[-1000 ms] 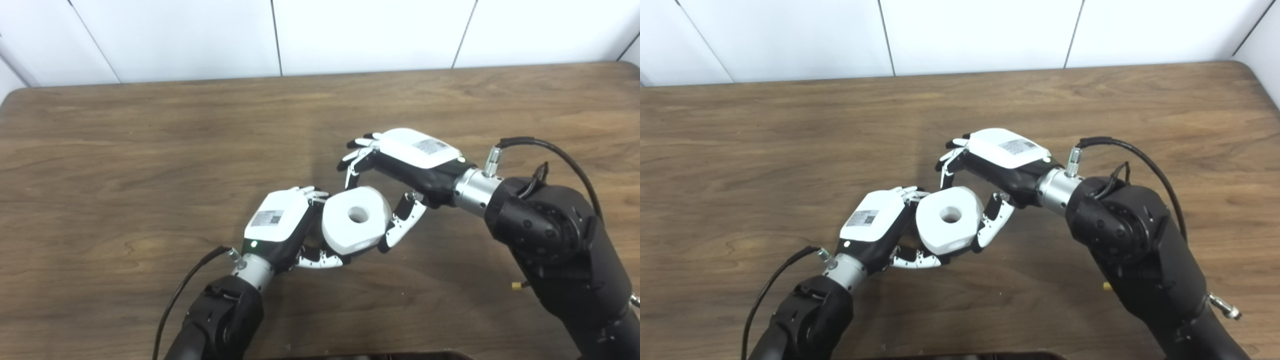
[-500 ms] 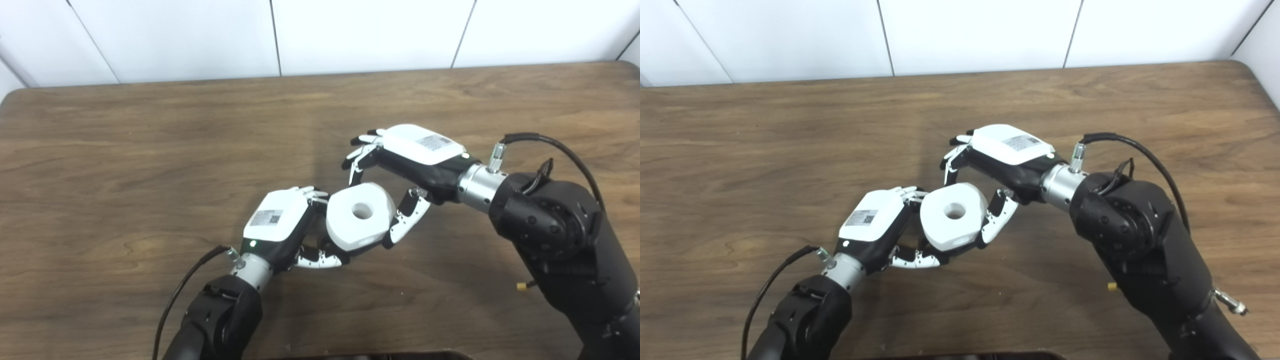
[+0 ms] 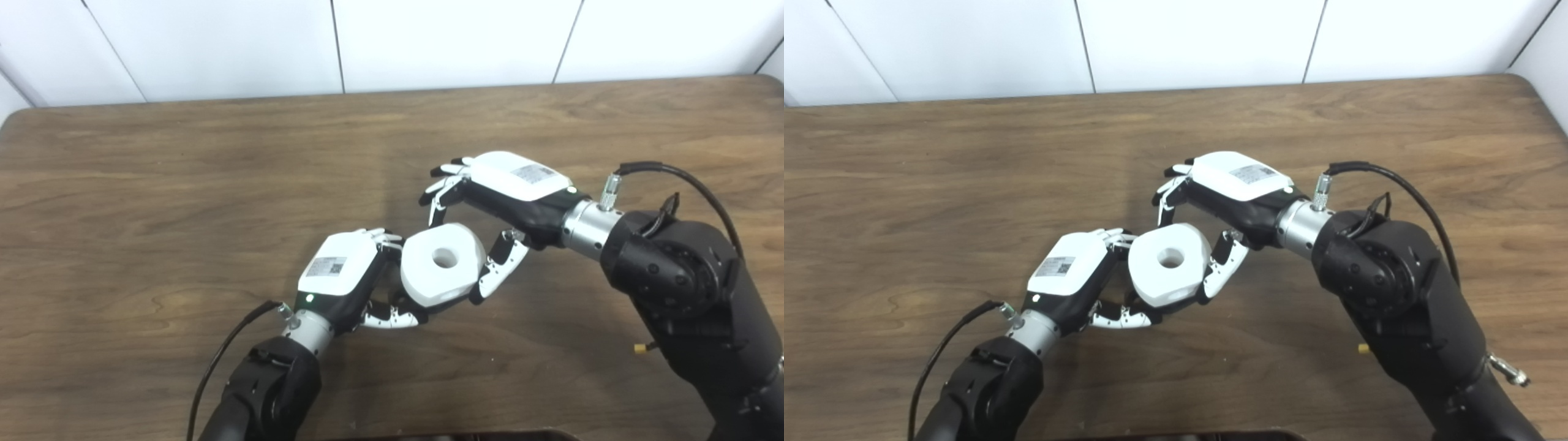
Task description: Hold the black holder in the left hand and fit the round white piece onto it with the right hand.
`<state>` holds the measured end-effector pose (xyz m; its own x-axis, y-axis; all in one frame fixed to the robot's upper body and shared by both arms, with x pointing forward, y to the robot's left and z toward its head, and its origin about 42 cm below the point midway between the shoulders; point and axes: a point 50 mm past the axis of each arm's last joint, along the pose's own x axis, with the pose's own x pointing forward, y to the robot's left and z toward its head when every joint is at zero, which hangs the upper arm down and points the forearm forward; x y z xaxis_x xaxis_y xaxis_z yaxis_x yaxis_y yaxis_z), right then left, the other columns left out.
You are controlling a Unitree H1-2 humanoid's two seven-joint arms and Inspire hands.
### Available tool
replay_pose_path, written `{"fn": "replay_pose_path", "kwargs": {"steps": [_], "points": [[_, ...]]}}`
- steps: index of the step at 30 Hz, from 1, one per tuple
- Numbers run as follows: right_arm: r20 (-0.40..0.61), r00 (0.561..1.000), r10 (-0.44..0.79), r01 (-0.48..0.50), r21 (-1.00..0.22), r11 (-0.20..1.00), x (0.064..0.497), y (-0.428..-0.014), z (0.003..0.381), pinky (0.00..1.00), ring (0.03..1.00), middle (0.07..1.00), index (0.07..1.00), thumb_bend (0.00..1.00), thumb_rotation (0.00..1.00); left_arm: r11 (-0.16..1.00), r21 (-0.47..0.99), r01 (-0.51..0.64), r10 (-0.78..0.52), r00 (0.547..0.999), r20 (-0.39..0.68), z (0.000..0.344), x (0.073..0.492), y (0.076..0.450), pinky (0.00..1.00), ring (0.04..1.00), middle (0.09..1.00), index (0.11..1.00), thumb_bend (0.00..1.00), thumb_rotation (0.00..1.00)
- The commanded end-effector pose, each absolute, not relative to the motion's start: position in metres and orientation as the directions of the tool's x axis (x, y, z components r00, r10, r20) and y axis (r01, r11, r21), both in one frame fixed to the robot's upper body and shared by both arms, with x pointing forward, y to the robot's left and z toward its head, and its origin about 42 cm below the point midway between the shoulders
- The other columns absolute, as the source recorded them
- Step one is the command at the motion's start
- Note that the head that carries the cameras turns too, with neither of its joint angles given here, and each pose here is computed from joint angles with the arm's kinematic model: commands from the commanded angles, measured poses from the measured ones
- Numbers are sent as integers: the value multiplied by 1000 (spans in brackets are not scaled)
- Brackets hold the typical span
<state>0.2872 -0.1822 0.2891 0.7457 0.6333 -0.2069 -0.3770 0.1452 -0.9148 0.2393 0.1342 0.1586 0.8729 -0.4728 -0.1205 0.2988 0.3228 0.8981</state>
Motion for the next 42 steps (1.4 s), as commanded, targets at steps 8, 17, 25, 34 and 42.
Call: {"fn": "replay_pose_path", "kwargs": {"steps": [8,17,25,34,42], "points": [[-145,746,650,-315,-937,153,284,-180,297,990,953,819,483,525,135,292,887,356,-501,848,-175,153,235,134,878,869,795,488,514,62],[-158,738,656,-326,-934,143,282,-179,295,995,953,823,483,524,135,295,886,357,-501,848,-175,154,235,132,877,870,797,488,514,62],[-156,731,664,-323,-937,135,279,-180,291,998,949,821,483,525,135,294,888,354,-500,848,-173,155,235,131,880,871,798,489,514,63],[-144,729,669,-311,-941,136,279,-178,289,1000,947,825,483,524,134,299,886,354,-500,849,-171,155,235,132,877,871,798,488,514,62],[-129,726,676,-288,-949,129,277,-178,287,1000,945,824,483,524,134,296,886,357,-500,848,-175,155,235,131,882,873,801,489,514,63]]}}
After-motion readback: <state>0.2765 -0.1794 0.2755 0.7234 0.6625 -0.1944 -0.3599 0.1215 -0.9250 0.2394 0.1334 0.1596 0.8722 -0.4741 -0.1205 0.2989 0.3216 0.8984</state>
